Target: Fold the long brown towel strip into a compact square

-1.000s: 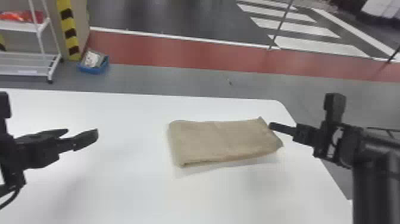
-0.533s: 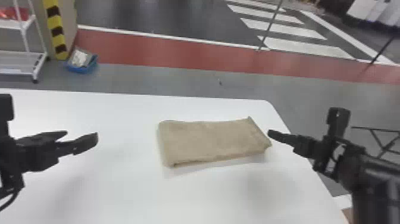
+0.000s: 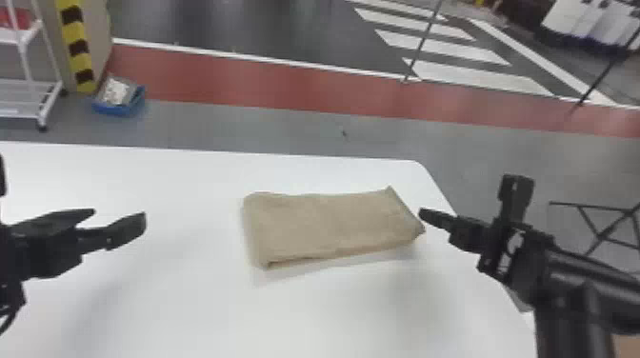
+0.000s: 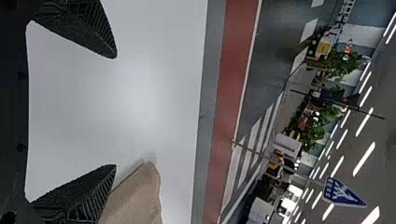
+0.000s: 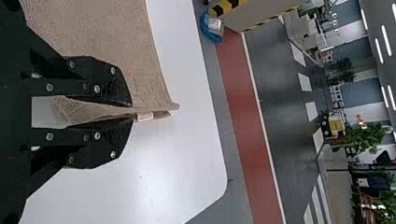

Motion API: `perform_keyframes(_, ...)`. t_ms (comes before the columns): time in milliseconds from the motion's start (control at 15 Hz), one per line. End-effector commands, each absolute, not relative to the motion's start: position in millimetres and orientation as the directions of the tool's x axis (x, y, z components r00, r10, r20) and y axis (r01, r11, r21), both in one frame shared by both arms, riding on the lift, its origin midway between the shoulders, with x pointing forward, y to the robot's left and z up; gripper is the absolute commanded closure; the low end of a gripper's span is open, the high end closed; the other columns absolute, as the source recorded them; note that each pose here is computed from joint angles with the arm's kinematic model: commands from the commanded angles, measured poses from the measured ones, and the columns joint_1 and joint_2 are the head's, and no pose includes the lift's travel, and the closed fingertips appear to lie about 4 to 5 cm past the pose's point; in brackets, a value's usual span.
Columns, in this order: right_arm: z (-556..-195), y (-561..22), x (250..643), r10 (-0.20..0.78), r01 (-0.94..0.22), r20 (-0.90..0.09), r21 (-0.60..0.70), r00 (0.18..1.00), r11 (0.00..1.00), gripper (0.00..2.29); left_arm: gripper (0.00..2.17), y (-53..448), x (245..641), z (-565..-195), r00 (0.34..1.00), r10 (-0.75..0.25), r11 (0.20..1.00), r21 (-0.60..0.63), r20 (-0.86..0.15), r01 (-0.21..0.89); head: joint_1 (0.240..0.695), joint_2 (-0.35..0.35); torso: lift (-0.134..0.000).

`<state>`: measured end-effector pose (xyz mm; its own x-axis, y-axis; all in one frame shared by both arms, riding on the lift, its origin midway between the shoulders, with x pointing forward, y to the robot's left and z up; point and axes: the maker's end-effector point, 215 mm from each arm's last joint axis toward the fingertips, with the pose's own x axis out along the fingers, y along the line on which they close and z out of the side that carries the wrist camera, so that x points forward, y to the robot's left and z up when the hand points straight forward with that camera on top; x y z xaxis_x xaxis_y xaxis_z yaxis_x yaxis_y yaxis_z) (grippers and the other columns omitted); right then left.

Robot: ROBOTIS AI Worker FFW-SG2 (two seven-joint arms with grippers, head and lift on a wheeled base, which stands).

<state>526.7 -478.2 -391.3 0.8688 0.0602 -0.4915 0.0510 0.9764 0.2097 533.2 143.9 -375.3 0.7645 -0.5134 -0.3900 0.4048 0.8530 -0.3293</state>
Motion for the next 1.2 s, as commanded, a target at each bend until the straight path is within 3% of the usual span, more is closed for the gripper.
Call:
perform_keyframes(0, -396.5, -473.4, 526.1, 0.061, 0.043, -0.477, 0.204, 0.877, 0.978, 2.02, 0.04, 130.0, 531.9, -374.0, 0.762, -0.528, 0.845, -0.319, -0.376, 0.429, 0.695, -0.336, -0.124)
perform_keyframes(400, -400.4, -493.2, 518.4, 0.023, 0.060, -0.458, 0.166, 0.889, 0.984, 2.01, 0.07, 62.0, 523.9, -378.0, 0.714, -0.594, 0.804, -0.298, -0.371, 0.514, 0.695, -0.350, -0.124)
perform_keyframes(667, -405.7, -510.5, 532.0, -0.046, 0.118, -0.449, 0.132, 0.893, 0.984, 2.01, 0.07, 69.5, 528.6, -374.3, 0.732, -0.578, 0.816, -0.280, -0.362, 0.506, 0.695, -0.350, -0.124)
perform_keyframes(1133, -434.1, -501.3, 559.9, -0.027, 0.108, -0.497, 0.135, 0.867, 0.985, 2.01, 0.07, 84.3, 533.2, -364.8, 0.756, -0.558, 0.829, -0.270, -0.342, 0.490, 0.695, -0.350, -0.124)
